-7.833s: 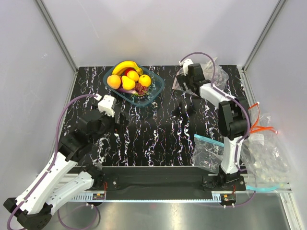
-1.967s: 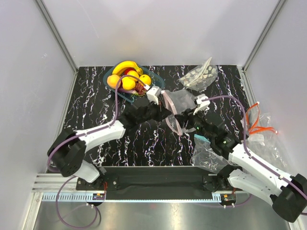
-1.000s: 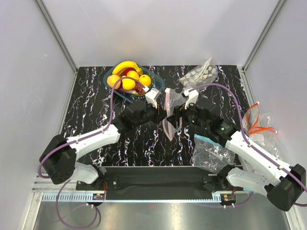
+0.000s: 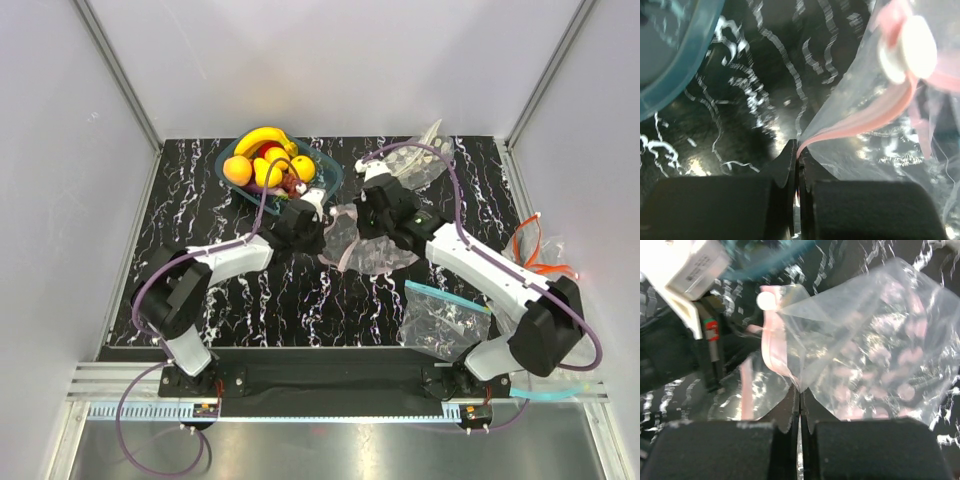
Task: Place the food in the zip-top bag and seal the zipper
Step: Open the zipper of the food storage bag at the center of the board.
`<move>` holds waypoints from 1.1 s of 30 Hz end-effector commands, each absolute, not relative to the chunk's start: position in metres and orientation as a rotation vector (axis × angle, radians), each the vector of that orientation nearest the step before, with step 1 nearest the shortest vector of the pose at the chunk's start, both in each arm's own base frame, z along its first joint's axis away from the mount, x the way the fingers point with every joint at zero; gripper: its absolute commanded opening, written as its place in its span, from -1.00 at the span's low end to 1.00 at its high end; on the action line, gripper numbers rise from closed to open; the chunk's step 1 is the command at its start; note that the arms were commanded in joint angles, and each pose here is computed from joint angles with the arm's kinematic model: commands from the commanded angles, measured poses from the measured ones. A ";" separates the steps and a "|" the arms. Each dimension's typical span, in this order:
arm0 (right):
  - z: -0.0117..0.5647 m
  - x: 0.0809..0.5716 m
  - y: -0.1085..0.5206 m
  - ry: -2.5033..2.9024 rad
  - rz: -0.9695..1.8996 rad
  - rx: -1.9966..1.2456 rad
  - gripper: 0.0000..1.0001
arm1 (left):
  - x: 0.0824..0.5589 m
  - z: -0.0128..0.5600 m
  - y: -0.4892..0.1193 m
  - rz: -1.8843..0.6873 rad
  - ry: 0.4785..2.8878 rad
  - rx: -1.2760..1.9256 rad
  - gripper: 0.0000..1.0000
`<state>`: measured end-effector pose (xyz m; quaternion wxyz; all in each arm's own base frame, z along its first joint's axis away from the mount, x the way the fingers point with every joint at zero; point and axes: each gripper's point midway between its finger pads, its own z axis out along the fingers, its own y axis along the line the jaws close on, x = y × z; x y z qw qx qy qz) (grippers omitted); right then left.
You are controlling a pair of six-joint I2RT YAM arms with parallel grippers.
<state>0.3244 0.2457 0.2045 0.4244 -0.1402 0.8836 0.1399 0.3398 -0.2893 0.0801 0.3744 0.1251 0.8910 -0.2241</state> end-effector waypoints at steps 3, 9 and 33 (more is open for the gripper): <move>0.215 0.337 0.231 2.198 0.248 -0.234 -1.00 | 0.354 0.072 -0.271 -0.415 2.311 0.284 -1.00; 0.220 0.338 0.225 2.184 0.233 -0.209 -1.00 | 0.344 0.083 -0.293 -0.593 2.270 0.351 0.00; 0.166 0.384 0.203 2.238 0.392 -0.119 -1.00 | 0.354 0.153 -0.245 -0.577 2.032 0.163 0.98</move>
